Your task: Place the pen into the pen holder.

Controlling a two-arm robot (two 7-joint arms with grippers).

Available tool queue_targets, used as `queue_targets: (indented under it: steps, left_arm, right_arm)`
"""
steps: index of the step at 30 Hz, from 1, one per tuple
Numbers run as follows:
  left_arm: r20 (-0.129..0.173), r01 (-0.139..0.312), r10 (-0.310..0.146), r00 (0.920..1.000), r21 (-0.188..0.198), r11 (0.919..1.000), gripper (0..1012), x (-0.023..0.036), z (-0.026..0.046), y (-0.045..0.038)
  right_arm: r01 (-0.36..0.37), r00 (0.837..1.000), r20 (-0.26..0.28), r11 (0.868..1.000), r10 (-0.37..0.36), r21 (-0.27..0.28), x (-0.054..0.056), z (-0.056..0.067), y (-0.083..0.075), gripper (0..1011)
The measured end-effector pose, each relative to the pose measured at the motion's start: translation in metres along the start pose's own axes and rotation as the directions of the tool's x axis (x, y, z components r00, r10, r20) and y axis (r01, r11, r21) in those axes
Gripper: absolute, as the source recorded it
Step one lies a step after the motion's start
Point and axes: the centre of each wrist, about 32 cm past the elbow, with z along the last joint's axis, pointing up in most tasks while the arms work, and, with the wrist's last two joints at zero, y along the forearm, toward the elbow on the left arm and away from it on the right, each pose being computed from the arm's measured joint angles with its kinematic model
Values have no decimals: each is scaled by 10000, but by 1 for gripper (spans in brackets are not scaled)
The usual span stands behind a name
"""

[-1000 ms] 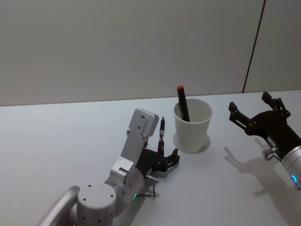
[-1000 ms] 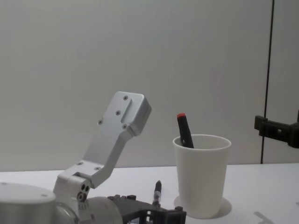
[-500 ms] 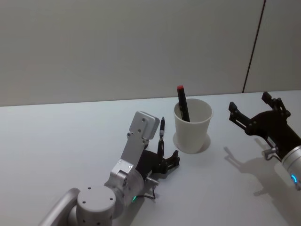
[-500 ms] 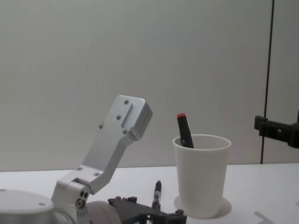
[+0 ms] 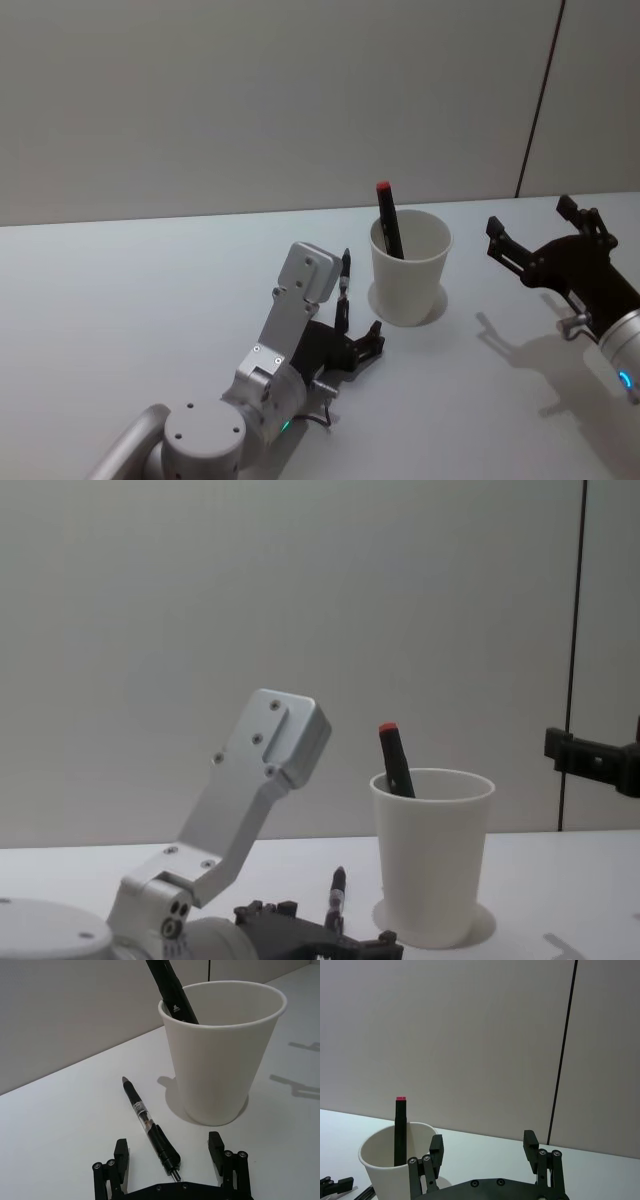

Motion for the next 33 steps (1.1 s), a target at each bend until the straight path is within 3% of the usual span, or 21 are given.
queue_targets:
  steps: [9, 17, 19, 33]
  left_arm:
    - [69, 40, -39, 10000, -32, 10000, 998, -1, -13, 0]
    - [92, 71, -70, 9999, -48, 10000, 846, -1, -17, 0]
    - [100, 71, -71, 9999, -51, 10000, 706, -1, -19, 0]
    - [120, 58, -58, 9999, -48, 10000, 279, 0, -23, 0]
  right_arm:
    - [-1, 10000, 1, 10000, 1, 1, 0, 0, 0, 1001]
    - [-1, 10000, 0, 10000, 1, 0, 0, 0, 0, 1001]
    - [-1, 10000, 0, 10000, 1, 0, 0, 0, 0, 1001]
    - [-1, 10000, 0, 10000, 1, 0, 0, 0, 0, 1002]
